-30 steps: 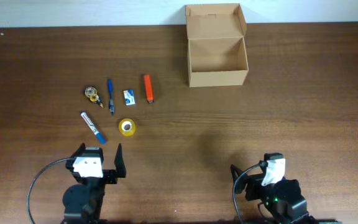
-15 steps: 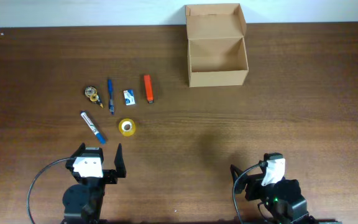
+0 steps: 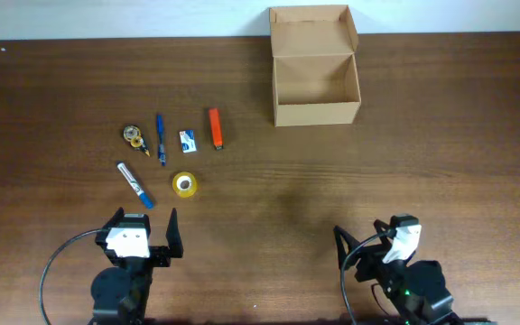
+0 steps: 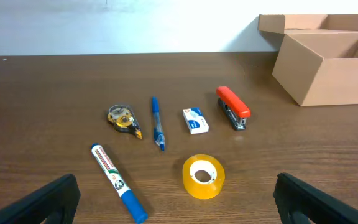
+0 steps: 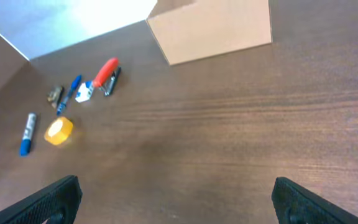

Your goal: Pack container

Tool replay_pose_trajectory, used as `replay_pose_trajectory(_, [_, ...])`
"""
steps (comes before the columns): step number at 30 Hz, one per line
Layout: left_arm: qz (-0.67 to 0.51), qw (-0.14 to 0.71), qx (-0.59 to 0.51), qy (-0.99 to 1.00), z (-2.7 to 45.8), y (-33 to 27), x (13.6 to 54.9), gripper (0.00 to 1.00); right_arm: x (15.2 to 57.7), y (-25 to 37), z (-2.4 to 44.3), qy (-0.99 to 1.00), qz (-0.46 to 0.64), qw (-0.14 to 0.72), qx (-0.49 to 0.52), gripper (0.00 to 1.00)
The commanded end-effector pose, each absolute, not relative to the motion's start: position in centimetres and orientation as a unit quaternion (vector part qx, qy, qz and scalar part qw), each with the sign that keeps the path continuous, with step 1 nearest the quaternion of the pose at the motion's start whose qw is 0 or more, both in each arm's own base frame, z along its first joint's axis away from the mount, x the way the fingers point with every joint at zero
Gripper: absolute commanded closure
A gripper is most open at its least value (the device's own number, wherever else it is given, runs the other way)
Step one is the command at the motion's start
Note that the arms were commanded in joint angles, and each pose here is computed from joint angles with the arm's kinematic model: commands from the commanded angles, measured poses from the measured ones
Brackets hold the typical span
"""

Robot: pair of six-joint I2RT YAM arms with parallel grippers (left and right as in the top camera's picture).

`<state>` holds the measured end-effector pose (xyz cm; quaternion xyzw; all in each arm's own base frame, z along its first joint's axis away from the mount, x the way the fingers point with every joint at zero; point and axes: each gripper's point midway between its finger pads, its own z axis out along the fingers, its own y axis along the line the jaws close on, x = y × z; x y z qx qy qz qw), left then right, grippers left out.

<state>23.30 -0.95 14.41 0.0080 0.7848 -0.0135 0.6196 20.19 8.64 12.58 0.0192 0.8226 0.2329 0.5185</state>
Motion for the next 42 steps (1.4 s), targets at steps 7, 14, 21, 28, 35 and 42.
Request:
replay_pose_trajectory(7, [-0.014,0.625,0.016,0.781,14.6,-1.1,23.3,0.00,21.9,8.8,14.1,0.806,0.227,0.547,0.024,0.01])
replay_pose_trajectory(14, [-0.014,0.625,0.016,0.781,14.6,-1.1,23.3,0.00,24.6,10.6,15.0,0.824,0.207,0.526,-0.014,0.01])
replay_pose_trajectory(21, [-0.014,0.625,0.016,0.781,14.6,-1.1,23.3,0.00,30.1,12.8,18.7,0.847,0.155,0.505,-0.069,0.01])
replay_pose_trajectory(28, [-0.014,0.625,0.016,0.781,14.6,-1.1,23.3,0.00,38.5,12.4,20.7,0.875,0.095,0.468,-0.073,0.01])
replay_pose_trajectory(35, [-0.014,0.625,0.016,0.781,14.6,-1.1,23.3,0.00,46.3,9.0,22.4,0.878,0.060,0.473,-0.039,0.01])
replay_pose_trajectory(42, [-0.014,0.625,0.016,0.781,14.6,-1.1,23.3,0.00,52.1,5.9,19.2,0.885,0.051,0.459,-0.059,0.01])
